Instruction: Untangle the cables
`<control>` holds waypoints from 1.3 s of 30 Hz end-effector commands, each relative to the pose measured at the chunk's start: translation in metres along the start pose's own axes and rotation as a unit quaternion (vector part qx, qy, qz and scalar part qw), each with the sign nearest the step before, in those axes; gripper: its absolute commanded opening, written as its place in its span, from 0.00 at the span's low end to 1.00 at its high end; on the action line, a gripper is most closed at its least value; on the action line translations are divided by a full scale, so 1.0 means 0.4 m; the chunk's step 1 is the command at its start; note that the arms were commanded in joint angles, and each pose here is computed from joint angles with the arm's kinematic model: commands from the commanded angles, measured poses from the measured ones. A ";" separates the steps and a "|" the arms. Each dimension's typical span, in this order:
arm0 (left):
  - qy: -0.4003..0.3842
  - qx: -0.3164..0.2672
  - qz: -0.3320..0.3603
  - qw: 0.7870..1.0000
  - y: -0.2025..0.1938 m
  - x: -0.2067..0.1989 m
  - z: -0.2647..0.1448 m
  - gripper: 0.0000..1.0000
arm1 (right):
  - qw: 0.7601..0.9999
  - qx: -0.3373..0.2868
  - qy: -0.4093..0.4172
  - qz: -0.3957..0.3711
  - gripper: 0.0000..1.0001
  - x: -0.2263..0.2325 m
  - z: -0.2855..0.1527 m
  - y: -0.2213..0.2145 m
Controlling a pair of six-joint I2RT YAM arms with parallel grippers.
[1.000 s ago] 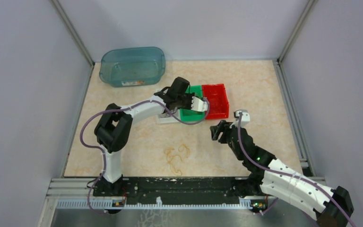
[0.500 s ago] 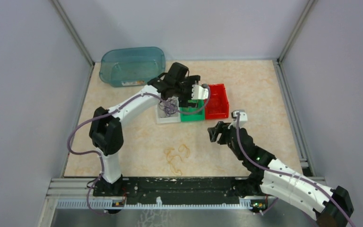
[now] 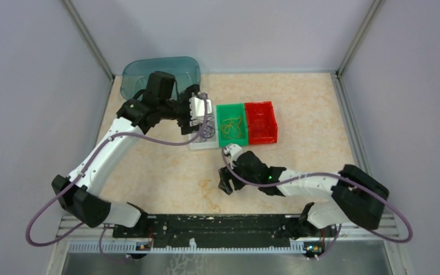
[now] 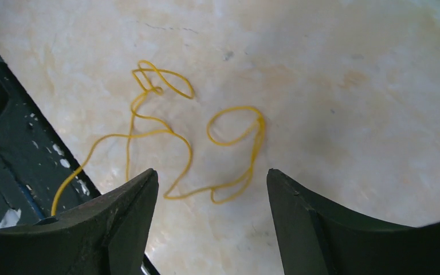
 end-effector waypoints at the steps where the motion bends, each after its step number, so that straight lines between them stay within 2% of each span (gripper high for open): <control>1: 0.000 0.006 -0.085 0.996 -0.073 -0.040 -0.066 0.99 | 0.996 -0.005 0.075 -0.047 0.71 0.074 0.060 0.064; 4: 0.024 0.003 -0.123 0.992 -0.105 -0.045 -0.111 0.99 | 0.997 0.018 0.065 -0.049 0.64 0.074 0.089 0.051; 8: 0.067 -0.006 -0.123 0.990 -0.121 -0.062 -0.154 0.99 | 0.997 0.036 0.045 -0.047 0.57 0.065 0.092 0.041; 14: 0.092 -0.005 -0.158 0.983 -0.147 -0.077 -0.175 0.99 | 0.998 0.049 -0.029 -0.041 0.57 0.047 0.057 0.044; 19: 0.098 0.004 -0.186 0.978 -0.163 -0.078 -0.181 0.99 | 0.995 0.059 -0.066 -0.042 0.67 0.051 0.029 0.034; 22: 0.103 0.003 -0.187 0.977 -0.164 -0.074 -0.187 0.99 | 0.993 0.049 -0.092 -0.050 0.69 0.062 0.007 0.050; 29: 0.121 0.001 -0.187 0.975 -0.173 -0.065 -0.215 0.99 | 0.999 0.006 -0.036 -0.030 0.68 0.108 -0.063 0.102; 34: 0.124 -0.004 -0.200 0.972 -0.193 -0.059 -0.236 0.99 | 0.998 0.054 -0.003 -0.043 0.69 0.100 -0.054 0.055; 39: 0.120 -0.014 -0.209 0.971 -0.198 -0.066 -0.247 0.99 | 0.995 0.074 0.039 -0.061 0.69 0.098 -0.024 0.020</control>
Point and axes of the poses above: each gripper's point midway between its finger pads, its own z axis out along the fingers, its own x axis along the line the jaws close on, y = z × x, the point moved 10 cm from there along -z, back along the fingers, and after that the axes turned 5 degrees about z, right-handed, at the moved point
